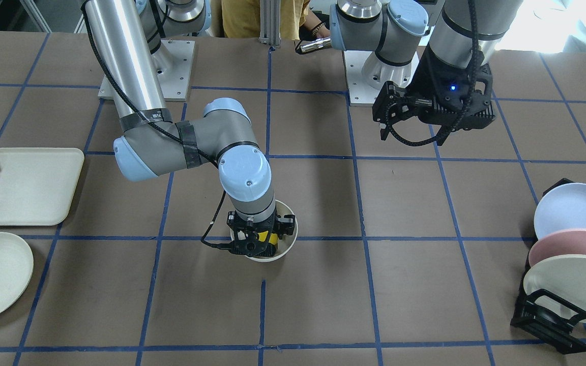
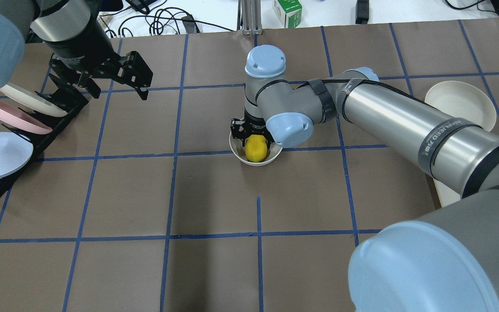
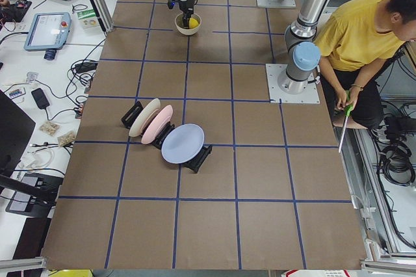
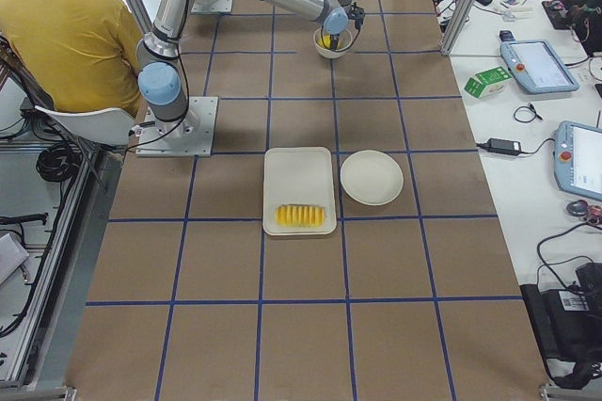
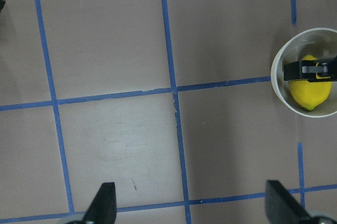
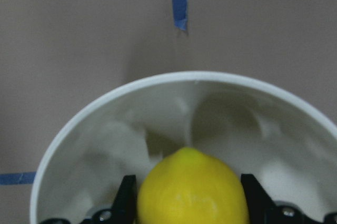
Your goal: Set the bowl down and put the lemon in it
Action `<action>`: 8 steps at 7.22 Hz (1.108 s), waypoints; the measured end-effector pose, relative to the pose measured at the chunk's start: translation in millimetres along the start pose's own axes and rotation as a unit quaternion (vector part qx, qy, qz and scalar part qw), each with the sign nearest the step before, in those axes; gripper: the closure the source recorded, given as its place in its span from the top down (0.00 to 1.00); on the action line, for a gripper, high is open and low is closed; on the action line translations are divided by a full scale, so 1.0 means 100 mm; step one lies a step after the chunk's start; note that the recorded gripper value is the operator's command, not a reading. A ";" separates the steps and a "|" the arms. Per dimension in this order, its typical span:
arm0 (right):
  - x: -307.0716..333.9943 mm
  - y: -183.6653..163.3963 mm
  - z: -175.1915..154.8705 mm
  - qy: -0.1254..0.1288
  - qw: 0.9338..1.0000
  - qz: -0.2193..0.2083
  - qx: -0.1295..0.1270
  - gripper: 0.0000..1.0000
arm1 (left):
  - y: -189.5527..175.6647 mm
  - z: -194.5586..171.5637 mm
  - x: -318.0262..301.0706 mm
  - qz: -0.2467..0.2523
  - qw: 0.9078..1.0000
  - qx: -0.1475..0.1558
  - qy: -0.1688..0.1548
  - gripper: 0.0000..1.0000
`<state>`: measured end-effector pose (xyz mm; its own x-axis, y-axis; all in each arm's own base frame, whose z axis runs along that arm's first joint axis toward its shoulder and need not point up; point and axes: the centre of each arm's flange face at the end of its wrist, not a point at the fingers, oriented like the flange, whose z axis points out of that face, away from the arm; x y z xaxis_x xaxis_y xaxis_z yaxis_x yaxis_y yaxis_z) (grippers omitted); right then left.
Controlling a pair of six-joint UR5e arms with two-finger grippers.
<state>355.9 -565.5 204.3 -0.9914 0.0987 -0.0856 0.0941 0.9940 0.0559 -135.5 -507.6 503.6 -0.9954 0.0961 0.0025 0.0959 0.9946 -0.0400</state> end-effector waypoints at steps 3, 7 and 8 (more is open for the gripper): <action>0.12 0.09 -0.60 0.010 1.000 0.009 0.014 1.00 | 0.01 -0.05 0.00 -0.001 1.000 0.005 -0.002 1.00; 0.86 0.36 -1.69 0.036 0.998 0.041 -0.009 1.00 | 0.05 -0.13 -0.03 0.001 1.000 0.013 -0.006 1.00; 1.19 0.44 -2.00 0.038 0.998 0.053 -0.019 1.00 | 0.06 -0.15 -0.02 0.001 1.000 0.015 -0.005 1.00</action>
<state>224.3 -519.2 395.6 -0.9802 0.1979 -0.0011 0.1968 0.9755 0.0979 -132.5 -501.5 518.5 -0.9953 0.0967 -0.0066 0.0969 0.9928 -0.0697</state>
